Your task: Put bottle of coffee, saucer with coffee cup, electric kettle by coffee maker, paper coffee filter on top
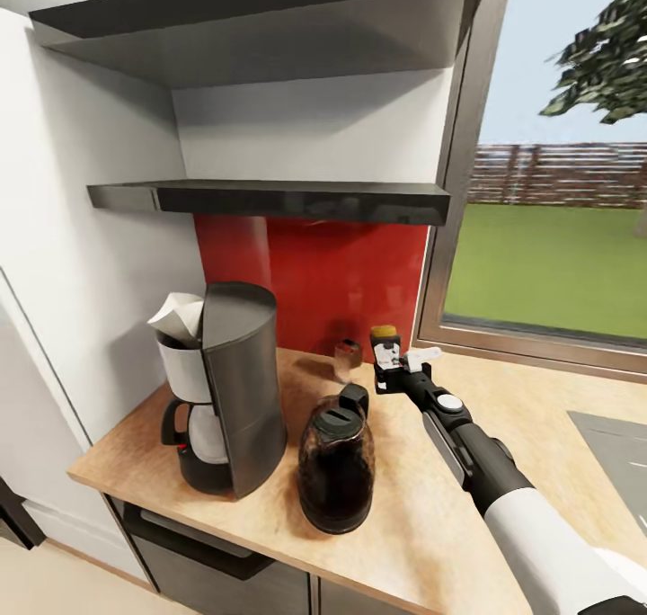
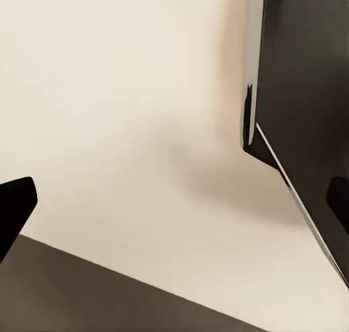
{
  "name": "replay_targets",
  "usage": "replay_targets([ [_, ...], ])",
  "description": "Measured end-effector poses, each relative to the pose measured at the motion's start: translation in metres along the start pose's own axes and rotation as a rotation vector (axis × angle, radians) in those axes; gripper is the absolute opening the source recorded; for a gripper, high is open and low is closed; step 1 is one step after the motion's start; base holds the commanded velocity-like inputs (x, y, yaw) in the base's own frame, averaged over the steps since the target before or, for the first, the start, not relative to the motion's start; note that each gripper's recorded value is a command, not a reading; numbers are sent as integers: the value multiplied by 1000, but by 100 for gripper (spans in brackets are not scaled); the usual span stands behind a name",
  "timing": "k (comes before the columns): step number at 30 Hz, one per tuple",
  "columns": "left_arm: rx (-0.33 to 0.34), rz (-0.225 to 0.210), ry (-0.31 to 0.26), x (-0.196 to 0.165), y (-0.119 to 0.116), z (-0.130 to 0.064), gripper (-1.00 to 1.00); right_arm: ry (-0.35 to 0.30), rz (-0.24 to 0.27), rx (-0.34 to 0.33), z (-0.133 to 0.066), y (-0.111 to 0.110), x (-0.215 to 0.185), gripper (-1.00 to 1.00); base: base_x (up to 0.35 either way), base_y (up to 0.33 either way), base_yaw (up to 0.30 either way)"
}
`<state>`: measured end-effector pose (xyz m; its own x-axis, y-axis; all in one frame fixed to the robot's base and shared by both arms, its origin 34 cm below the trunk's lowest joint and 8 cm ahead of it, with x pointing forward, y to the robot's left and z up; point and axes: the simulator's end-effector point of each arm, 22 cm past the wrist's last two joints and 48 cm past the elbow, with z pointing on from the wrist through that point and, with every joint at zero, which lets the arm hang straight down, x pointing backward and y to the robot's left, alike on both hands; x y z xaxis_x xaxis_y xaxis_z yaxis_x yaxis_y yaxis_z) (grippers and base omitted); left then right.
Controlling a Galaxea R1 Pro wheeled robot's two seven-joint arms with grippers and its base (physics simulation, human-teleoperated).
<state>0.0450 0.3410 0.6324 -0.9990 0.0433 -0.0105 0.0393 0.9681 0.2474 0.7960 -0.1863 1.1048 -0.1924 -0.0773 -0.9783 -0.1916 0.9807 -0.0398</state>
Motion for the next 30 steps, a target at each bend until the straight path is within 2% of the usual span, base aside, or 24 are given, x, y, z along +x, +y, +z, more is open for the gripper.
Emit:
replay_targets([
  [5, 0, 1, -1, 0, 0, 0, 100, 14, -2, -9, 0, 0, 7, -100, 0, 0, 8],
  [6, 1, 1, -1, 0, 0, 0, 100, 40, 0, -76, 1, 13, 21, -100, 0, 0, 1],
  [7, 1, 1, -1, -1, 0, 0, 100, 44, -3, -95, 1, 17, 23, -100, 0, 0, 0],
  [9, 2, 2, -2, -1, -1, 0, 100, 35, -2, -188, -2, 34, 28, -100, 0, 0, 0],
  [11, 3, 2, -2, -1, -1, 0, 100, 17, -13, -217, -4, 34, 29, -100, 0, 0, 0],
  [15, 5, 2, -2, -1, -3, 0, 100, -1, -33, -226, -6, 25, 30, -100, 0, 0, 0],
  [30, 5, -1, -2, -1, -3, 0, 100, -23, -41, -225, -7, 22, 25, -100, 17, 0, 0],
])
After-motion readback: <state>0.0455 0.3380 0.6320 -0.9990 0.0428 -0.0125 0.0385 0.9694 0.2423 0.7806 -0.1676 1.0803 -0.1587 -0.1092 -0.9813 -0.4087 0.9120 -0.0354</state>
